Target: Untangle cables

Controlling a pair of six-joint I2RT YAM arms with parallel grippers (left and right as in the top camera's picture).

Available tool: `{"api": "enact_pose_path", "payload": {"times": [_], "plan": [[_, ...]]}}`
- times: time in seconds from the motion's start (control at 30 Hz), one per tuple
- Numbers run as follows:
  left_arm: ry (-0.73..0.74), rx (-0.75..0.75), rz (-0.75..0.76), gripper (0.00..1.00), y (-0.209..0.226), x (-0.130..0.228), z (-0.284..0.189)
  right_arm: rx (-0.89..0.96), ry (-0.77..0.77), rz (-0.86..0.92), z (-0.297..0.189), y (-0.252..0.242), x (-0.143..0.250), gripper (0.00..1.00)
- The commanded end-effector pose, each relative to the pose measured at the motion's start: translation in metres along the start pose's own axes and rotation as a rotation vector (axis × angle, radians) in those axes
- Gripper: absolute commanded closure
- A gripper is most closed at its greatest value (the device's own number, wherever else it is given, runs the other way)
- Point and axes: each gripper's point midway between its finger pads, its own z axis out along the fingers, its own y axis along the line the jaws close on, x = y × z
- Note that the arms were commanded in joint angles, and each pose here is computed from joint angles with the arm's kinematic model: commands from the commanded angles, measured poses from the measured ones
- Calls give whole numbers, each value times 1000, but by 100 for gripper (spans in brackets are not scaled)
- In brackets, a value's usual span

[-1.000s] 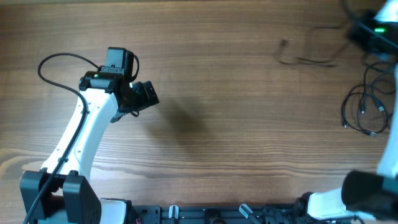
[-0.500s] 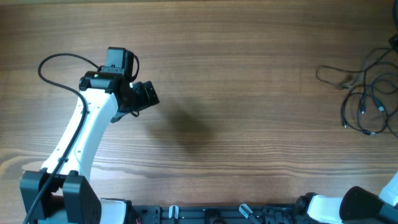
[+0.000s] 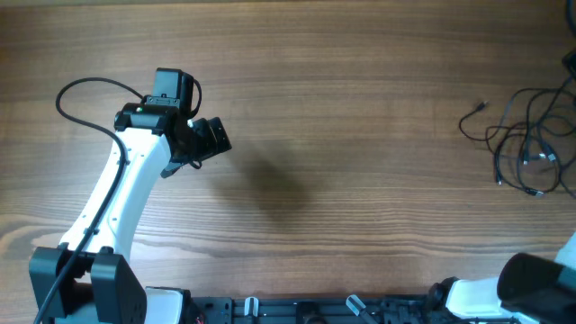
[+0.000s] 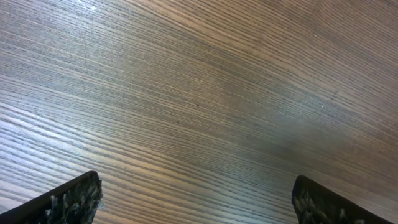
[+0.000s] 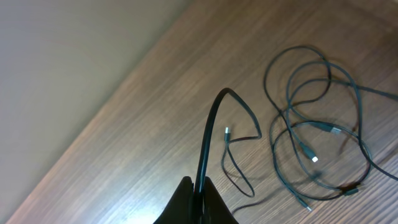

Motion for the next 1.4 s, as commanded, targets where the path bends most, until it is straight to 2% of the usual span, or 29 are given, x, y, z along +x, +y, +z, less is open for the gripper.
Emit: {"api": "enact_pose_path", "payload": {"times": [0.0, 0.17, 0.2, 0.23, 0.3, 0.33, 0.4, 0.5, 0.6, 0.7, 0.8, 0.97, 1.2, 1.37], "plan": [[13, 4, 16, 0, -2, 3, 2, 76, 5, 48, 21, -24, -10, 94], [13, 4, 16, 0, -2, 3, 2, 154, 26, 160, 40, -69, -19, 93], [13, 4, 16, 0, -2, 3, 2, 165, 30, 177, 42, -78, -20, 85], [14, 4, 16, 0, -2, 3, 2, 177, 32, 190, 44, -86, -22, 65], [17, 12, 15, 0, -3, 3, 2, 190, 50, 190, 48, -92, -19, 36], [20, 18, 12, 0, -4, 4, 2, 195, 66, 194, 49, -94, -16, 29], [23, 21, -3, 0, -5, 4, 2, 143, 116, 201, 54, -85, -5, 23], [22, 21, -3, 0, -5, 4, 2, 85, 171, 213, 58, -76, 7, 21], [22, 21, -3, 0, -5, 4, 2, 101, 232, 218, 60, -77, 24, 21], [19, 23, -3, 0, -5, 3, 2, 77, 288, 158, 61, -69, 39, 19], [-4, 46, -1, 0, -10, -2, 2, -149, 390, -49, 56, -19, 64, 9], [-36, 162, 7, 0, -33, -13, -1, -274, 472, -298, 52, 47, 108, 1], [-69, 175, 57, 0, -37, -20, -2, -300, 513, -639, 41, 126, 184, 0], [-65, 77, 59, 0, -19, -17, 1, -300, 531, -817, 24, 157, 233, 0]]}}
